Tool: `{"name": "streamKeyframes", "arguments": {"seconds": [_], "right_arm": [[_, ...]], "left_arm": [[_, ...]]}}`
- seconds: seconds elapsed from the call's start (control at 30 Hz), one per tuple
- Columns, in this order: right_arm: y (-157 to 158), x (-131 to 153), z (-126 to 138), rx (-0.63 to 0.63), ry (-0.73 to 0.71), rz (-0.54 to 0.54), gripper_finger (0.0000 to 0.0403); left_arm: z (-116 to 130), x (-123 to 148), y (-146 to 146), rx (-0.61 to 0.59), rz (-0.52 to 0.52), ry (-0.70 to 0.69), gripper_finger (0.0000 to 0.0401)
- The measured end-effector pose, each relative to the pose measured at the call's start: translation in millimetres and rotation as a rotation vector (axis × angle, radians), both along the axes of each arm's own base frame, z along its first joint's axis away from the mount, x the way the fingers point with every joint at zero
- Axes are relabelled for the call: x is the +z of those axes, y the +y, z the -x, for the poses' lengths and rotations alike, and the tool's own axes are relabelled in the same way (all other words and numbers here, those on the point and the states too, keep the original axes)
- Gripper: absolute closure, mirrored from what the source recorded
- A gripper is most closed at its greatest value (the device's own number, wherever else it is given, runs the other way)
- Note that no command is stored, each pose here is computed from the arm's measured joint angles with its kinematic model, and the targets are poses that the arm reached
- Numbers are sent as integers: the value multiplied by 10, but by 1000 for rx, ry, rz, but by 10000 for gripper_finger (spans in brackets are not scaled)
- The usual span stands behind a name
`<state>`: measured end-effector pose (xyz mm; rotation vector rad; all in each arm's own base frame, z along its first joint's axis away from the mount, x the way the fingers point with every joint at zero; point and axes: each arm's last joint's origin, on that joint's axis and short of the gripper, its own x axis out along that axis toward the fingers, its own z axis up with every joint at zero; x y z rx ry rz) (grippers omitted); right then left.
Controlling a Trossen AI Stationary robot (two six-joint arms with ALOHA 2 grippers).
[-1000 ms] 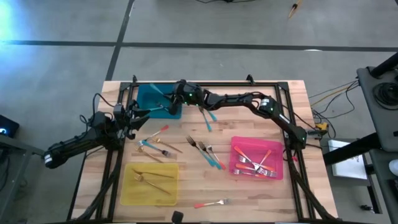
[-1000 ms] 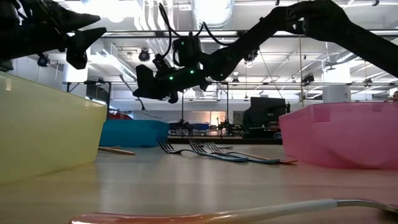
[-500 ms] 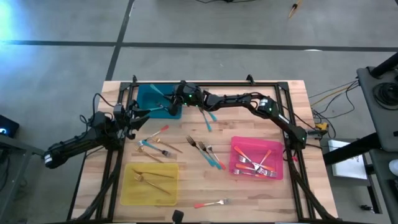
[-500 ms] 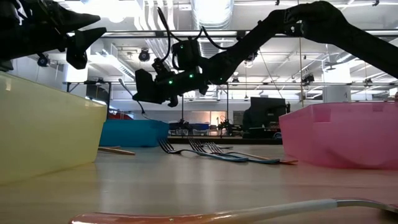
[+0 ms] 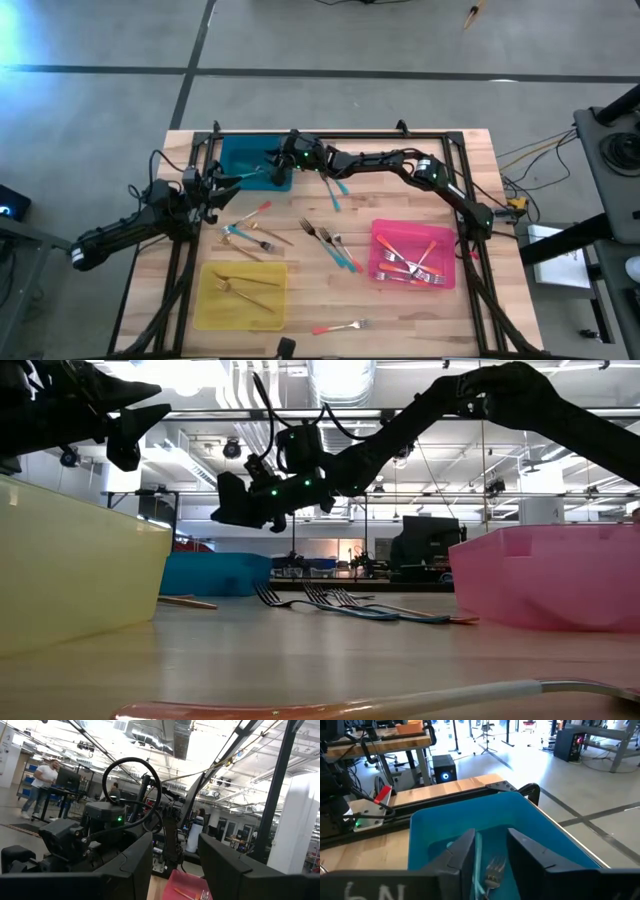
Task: Sort silverware by color (type)
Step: Put the blue fork into the blue bin
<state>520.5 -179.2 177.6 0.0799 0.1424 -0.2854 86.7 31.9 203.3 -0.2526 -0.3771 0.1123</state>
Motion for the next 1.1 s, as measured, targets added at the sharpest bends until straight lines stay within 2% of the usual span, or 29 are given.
{"name": "streamKeyframes", "arguments": {"seconds": [0.1, 0.2, 0.33, 0.47, 0.6, 0.8, 0.97, 1.1], "right_arm": [[-24, 92, 32, -15, 3, 11, 289], [-89, 326, 150, -56, 60, -31, 288], [-240, 575, 507, -143, 295, -208, 296], [-312, 544, 958, -258, 634, -440, 305], [-314, 506, 1221, -352, 817, -597, 312], [-313, 264, 1149, -368, 869, -607, 321], [-334, -123, 1074, -378, 944, -646, 320], [-354, -166, 1068, -385, 946, -643, 319]], "left_arm": [[0, 1, 0, 0, 0, 0, 260], [0, 1, 0, 0, 0, 0, 260], [0, 0, 0, 0, 0, 0, 260], [0, 0, 0, 0, 0, 0, 260], [0, 0, 0, 0, 0, 0, 260], [0, 1, 0, 0, 0, 0, 260], [0, 0, 0, 0, 0, 0, 260], [0, 0, 0, 0, 0, 0, 260]]}}
